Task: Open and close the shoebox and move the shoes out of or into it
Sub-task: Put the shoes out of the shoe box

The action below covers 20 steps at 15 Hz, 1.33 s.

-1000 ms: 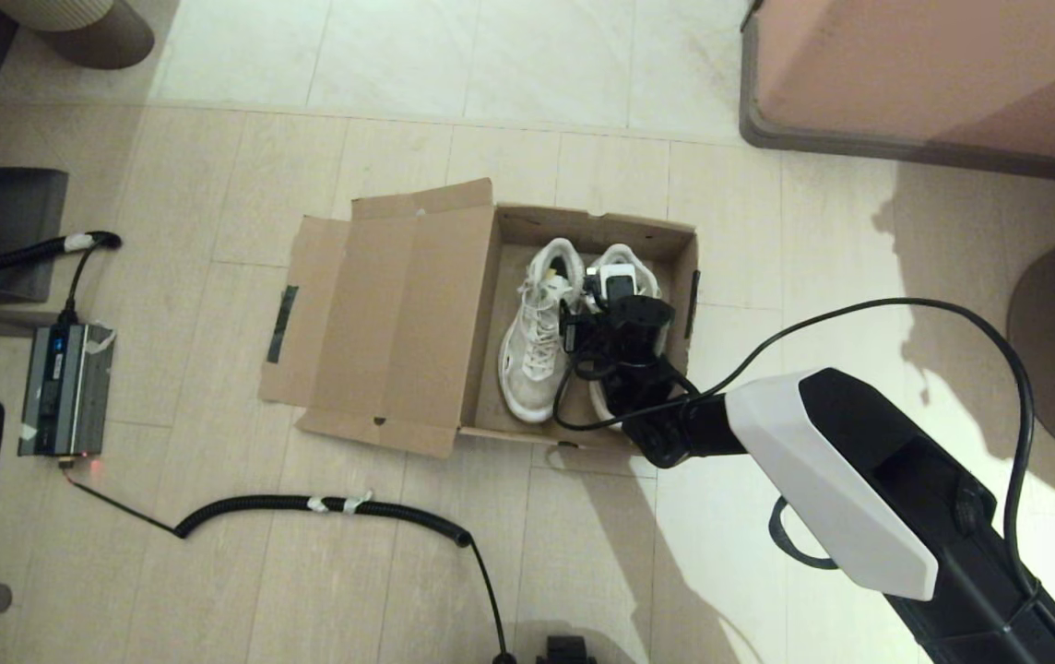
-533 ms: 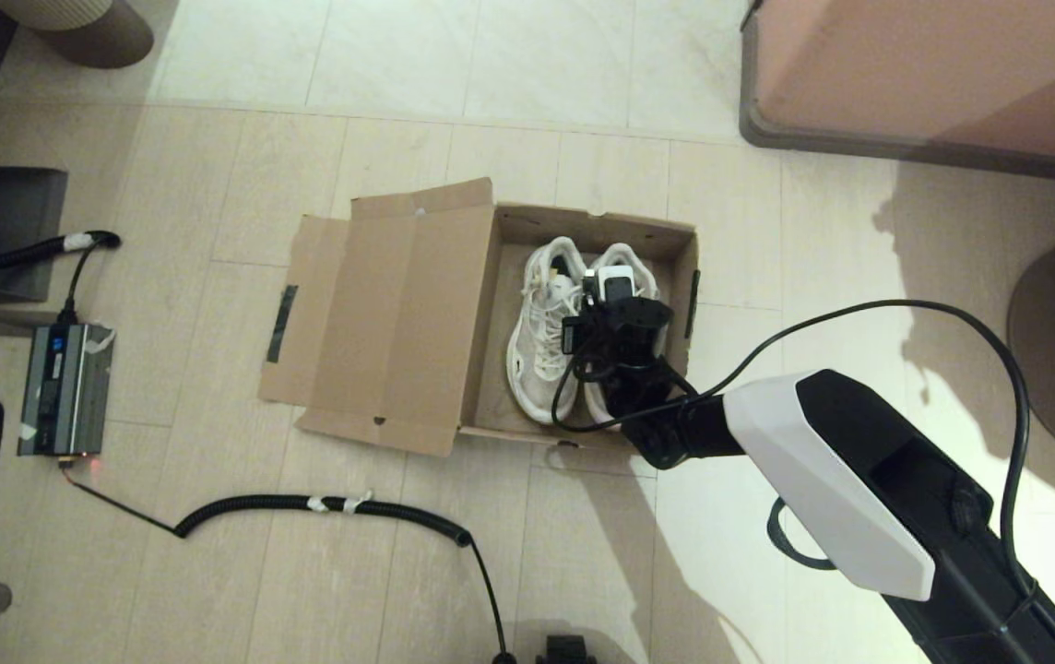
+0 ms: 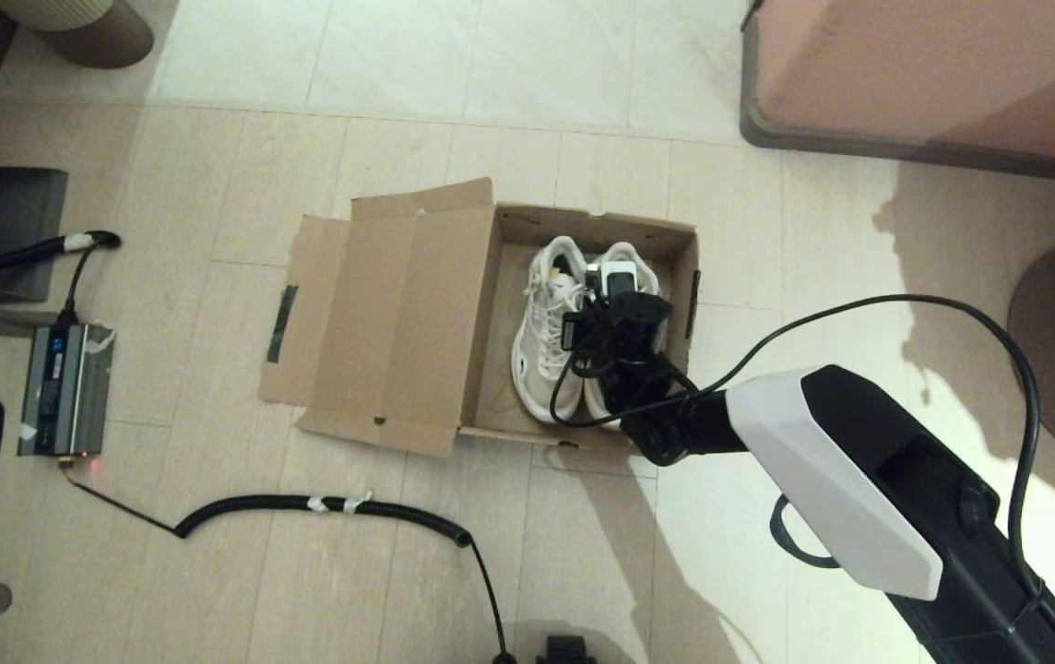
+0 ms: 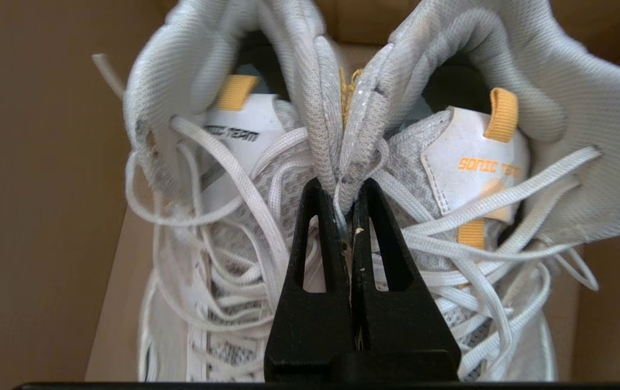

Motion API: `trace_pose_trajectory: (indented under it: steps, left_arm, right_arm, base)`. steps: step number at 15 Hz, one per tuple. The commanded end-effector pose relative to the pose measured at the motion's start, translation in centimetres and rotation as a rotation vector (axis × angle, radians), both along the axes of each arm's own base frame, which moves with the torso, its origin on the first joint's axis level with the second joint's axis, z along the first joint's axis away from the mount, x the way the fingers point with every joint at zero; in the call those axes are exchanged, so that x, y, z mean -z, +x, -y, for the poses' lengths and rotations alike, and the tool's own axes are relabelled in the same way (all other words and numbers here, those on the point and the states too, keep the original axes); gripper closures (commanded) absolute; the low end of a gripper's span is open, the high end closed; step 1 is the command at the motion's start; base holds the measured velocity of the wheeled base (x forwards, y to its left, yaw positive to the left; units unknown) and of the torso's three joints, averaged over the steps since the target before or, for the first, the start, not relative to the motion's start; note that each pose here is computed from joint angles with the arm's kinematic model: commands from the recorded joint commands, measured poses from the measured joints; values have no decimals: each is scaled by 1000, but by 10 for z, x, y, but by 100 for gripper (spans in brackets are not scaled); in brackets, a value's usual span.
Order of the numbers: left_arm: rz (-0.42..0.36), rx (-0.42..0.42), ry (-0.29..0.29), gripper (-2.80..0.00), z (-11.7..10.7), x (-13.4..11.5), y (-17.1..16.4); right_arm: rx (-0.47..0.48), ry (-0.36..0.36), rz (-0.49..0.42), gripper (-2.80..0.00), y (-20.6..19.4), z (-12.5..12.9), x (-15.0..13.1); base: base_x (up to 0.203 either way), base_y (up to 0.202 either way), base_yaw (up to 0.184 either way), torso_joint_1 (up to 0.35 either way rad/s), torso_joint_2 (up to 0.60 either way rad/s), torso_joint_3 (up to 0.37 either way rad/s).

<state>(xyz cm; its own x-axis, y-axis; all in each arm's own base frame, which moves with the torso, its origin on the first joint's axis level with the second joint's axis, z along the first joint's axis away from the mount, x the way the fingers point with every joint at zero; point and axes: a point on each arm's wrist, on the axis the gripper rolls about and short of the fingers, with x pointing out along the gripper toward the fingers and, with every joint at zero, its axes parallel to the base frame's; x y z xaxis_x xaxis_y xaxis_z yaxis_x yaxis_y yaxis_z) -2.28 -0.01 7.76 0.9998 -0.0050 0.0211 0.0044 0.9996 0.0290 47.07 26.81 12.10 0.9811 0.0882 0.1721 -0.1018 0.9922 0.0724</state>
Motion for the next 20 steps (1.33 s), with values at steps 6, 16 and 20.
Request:
trace_pose_trajectory:
  steps: [6,16,20]
  left_arm:
    - [-8,0,0,0,0,2,1]
    - [-7,0,0,0,0,2,1]
    - [-9,0,0,0,0,2,1]
  right_arm:
    - [37,87,114,0,-33,10,-95]
    - [36,100,114,0,-118,50,-170]
    - [43,72,115,0,-162,115,-189]
  base:
    - [0,0,0,0,0,0]
    - [0,0,0,0,0,0]
    - [0,0,0,0,0,0]
